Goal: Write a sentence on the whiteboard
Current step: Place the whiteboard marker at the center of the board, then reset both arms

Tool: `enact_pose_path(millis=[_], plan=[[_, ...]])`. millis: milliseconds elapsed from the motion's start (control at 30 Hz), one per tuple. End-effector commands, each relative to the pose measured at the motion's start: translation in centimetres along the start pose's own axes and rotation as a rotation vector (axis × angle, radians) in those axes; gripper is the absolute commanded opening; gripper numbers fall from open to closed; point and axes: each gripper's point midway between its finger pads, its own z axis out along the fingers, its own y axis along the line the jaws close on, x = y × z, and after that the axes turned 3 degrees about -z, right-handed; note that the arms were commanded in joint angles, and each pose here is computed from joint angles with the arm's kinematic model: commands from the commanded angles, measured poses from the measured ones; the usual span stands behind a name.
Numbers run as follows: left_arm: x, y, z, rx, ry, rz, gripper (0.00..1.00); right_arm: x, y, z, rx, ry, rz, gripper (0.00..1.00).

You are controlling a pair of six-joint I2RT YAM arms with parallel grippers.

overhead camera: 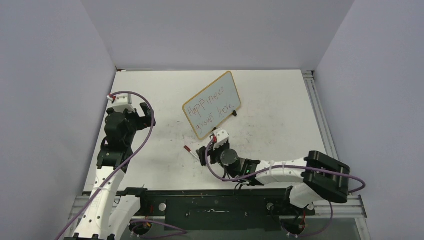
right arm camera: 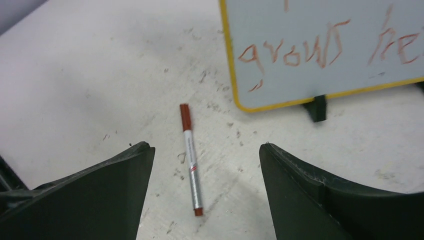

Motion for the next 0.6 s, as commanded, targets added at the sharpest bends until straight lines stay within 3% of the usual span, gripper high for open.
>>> enact_pose_path(millis=[0, 367, 567], plan=[[-2.5, -0.3, -0.4, 0.001, -0.094, 0.010, 0.97, -4.0, -5.8, -1.5, 0.144, -0.037, 0.007, 0.81], [-3.4, 1.0, -1.7, -0.081, -0.144, -0.012, 0.96, -8.9, -22.1, -7.6, 0.430, -0.027, 0.113, 0.96], [-4.0, 2.3, -2.6, -0.178, -0.173, -0.039, 0.96, -11.4, -27.2, -12.5, 0.588, -0.146, 0.144, 0.98]])
